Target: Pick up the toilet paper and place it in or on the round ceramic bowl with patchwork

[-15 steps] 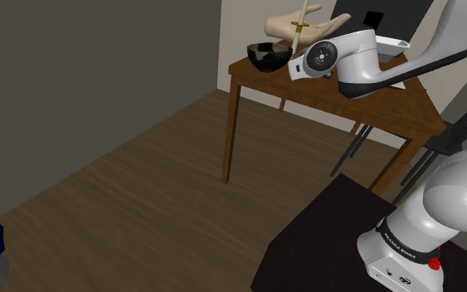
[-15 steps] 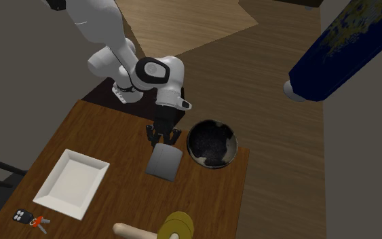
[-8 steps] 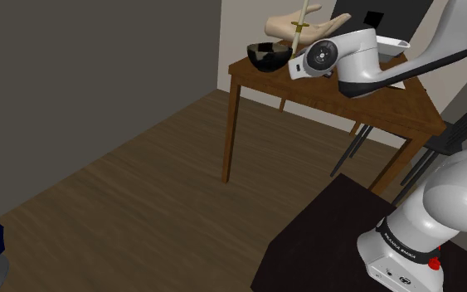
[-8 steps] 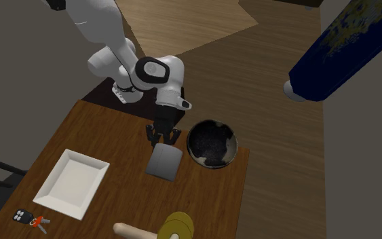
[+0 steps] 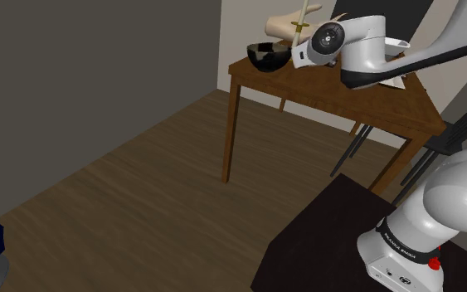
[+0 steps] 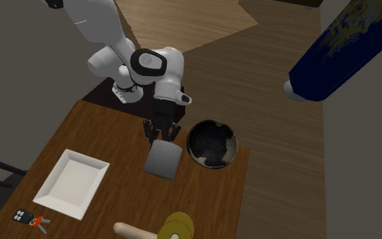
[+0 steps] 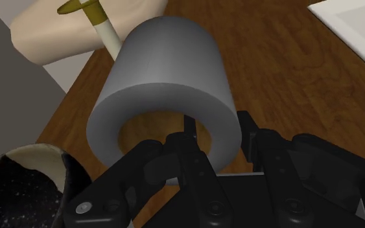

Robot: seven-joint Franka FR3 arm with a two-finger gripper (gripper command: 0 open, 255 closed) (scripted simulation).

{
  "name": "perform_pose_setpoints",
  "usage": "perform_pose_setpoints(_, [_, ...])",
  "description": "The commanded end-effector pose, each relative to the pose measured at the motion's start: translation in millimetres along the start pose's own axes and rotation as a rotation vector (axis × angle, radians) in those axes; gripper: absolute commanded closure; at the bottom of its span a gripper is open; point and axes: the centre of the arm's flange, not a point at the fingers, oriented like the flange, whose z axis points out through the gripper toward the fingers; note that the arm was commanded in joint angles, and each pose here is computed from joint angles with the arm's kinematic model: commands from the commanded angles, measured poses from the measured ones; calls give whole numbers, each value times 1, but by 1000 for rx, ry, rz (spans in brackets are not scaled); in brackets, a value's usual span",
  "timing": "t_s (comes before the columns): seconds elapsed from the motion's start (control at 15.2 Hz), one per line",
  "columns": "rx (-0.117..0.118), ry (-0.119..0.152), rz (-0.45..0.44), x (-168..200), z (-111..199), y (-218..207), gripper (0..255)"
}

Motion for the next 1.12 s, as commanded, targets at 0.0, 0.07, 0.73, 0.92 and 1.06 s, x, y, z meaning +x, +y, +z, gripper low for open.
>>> perform_pose_setpoints(0.0, [0,0,0,-11,-4,3,255])
perform_pose_setpoints(0.07, [0,0,0,-16,-6,5,255])
perform_pose_setpoints(0.73, [0,0,0,-64,-24,19,255])
perform_pose_setpoints(0.92, [0,0,0,-78,-29,23,255])
perform_pose_setpoints(1.06, [0,0,0,-88,-33,26,255])
